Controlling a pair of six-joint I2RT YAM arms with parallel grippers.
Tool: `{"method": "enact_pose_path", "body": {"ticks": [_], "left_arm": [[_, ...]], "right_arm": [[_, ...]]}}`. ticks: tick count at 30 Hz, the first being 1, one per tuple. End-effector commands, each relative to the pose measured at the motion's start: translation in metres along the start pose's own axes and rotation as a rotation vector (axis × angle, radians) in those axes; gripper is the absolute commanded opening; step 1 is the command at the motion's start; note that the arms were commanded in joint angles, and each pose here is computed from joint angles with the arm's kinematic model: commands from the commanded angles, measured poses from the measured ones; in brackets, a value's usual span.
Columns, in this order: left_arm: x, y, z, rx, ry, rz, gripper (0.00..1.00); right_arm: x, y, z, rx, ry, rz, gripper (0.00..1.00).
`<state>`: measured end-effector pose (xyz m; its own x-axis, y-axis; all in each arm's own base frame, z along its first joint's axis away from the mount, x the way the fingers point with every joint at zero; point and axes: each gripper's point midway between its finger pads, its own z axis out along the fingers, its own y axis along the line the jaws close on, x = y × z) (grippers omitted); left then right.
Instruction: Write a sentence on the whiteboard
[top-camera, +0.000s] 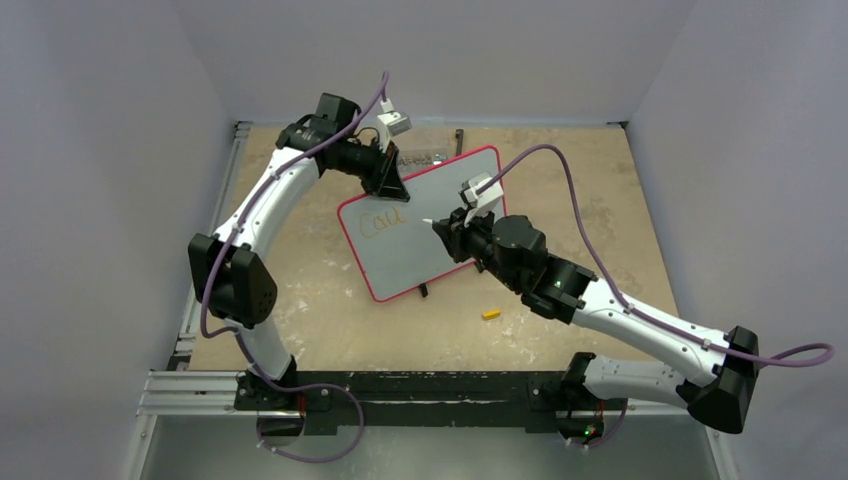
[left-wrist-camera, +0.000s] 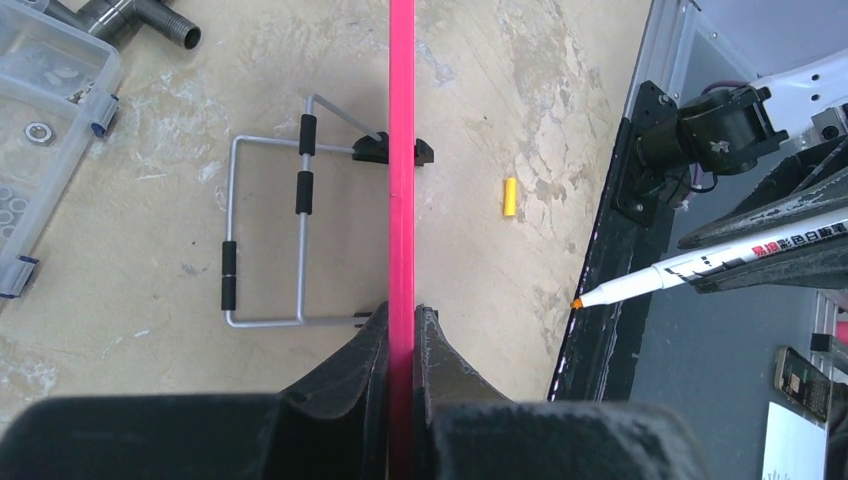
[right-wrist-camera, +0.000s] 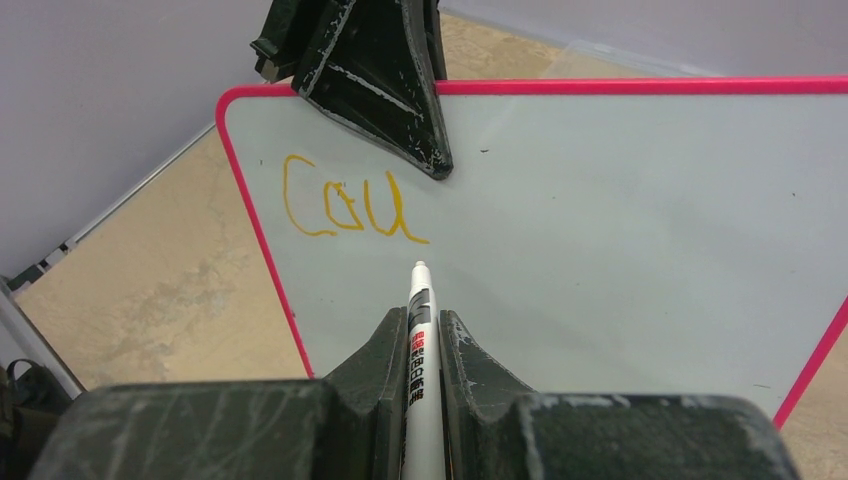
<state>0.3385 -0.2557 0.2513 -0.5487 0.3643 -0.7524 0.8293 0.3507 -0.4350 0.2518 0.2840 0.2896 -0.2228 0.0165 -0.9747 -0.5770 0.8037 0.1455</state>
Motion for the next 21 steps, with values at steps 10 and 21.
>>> {"method": "enact_pose_path", "body": {"ticks": [10,21], "left_arm": [[-0.021,-0.024,0.002,0.141,-0.05,0.069,0.0],[-0.022,-0.022,0.009,0.126,-0.039,0.057,0.0]], "right_arm": [[-0.027,-0.007,-0.007,0.031,-0.099,-0.014,0.0],[-0.029,-0.004,0.004,0.023,-0.116,-0.034,0.0]]}}
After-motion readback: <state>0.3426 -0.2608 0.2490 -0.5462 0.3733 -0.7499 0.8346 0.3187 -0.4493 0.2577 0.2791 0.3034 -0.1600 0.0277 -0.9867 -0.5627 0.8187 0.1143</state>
